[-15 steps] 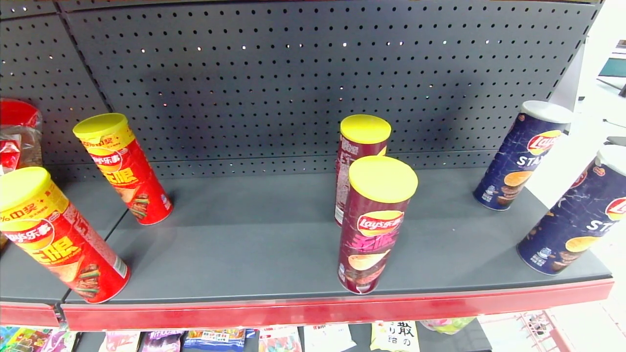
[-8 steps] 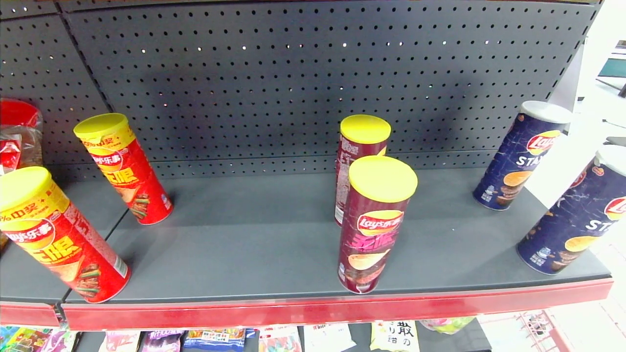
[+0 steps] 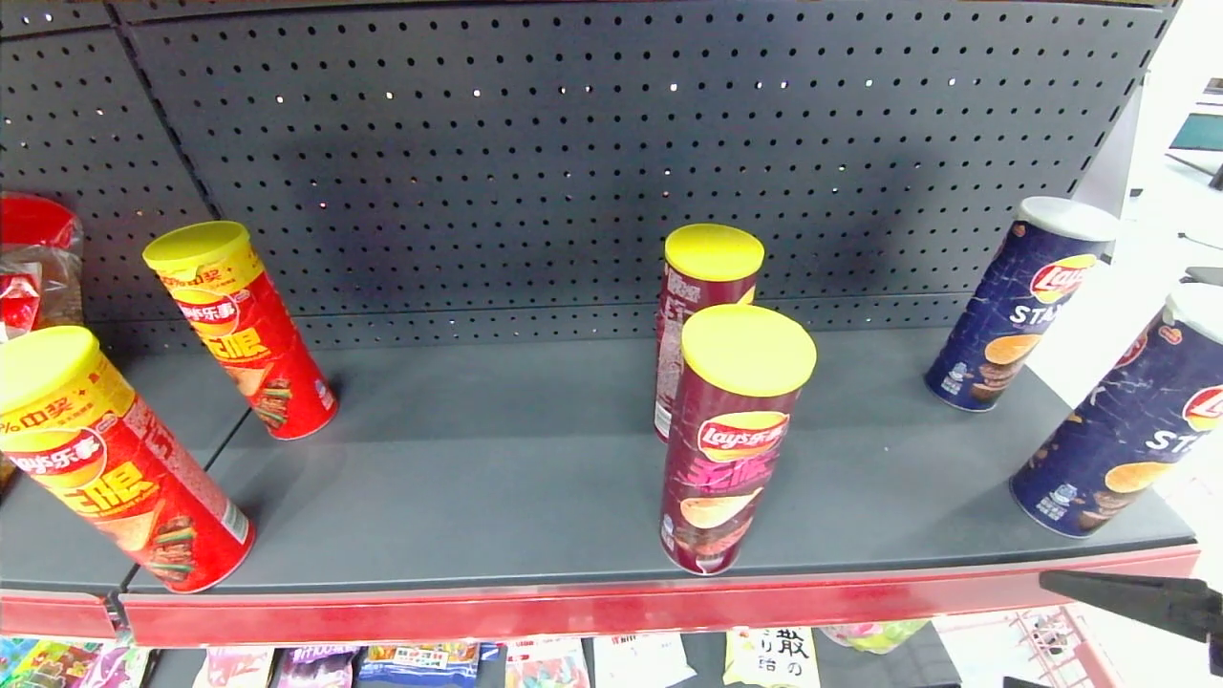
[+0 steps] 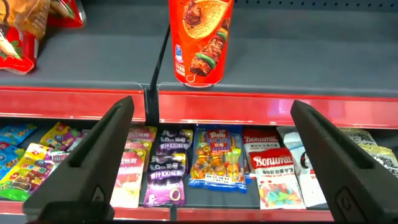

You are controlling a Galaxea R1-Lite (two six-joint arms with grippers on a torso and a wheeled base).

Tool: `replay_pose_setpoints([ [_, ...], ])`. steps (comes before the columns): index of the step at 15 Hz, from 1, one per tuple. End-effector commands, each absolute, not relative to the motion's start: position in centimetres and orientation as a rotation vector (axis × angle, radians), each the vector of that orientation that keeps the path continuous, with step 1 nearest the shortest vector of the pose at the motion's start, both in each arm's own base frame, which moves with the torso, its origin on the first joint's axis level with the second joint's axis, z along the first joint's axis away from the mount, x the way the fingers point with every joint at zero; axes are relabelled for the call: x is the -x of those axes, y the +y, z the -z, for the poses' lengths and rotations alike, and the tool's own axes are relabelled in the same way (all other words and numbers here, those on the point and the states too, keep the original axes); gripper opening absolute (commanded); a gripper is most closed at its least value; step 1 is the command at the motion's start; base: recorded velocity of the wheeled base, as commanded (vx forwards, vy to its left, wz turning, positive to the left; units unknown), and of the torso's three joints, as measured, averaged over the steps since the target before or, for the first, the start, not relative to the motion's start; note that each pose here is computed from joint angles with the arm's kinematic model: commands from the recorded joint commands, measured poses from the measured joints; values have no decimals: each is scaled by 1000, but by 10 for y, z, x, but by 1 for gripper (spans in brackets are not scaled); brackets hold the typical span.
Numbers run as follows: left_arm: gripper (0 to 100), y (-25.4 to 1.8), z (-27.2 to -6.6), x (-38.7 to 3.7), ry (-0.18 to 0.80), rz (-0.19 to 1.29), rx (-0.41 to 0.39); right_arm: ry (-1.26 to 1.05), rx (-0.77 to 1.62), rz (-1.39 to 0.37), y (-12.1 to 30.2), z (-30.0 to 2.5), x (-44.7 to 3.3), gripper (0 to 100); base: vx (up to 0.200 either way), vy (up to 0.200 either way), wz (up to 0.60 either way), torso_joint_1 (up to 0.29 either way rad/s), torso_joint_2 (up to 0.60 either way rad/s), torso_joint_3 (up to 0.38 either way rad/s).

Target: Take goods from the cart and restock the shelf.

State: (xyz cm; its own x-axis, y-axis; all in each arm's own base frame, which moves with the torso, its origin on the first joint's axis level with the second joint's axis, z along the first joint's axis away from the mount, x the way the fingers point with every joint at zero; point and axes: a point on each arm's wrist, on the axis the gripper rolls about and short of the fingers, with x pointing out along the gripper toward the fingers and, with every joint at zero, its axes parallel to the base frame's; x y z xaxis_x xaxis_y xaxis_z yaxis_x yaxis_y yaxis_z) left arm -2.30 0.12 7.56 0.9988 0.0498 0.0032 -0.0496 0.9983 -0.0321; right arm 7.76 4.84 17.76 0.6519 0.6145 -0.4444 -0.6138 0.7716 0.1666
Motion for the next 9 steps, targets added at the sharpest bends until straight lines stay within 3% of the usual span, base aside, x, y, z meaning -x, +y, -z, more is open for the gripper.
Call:
replay_pose_setpoints([
  [1, 100, 1, -76, 23, -2, -51, 32, 616, 26, -705, 69, -167, -100, 100, 0, 0, 0, 0, 0, 0],
  [9, 100, 1, -76, 23, -2, -51, 32, 599, 87, -595, 111, -163, -155, 100, 0, 0, 0, 0, 0, 0],
])
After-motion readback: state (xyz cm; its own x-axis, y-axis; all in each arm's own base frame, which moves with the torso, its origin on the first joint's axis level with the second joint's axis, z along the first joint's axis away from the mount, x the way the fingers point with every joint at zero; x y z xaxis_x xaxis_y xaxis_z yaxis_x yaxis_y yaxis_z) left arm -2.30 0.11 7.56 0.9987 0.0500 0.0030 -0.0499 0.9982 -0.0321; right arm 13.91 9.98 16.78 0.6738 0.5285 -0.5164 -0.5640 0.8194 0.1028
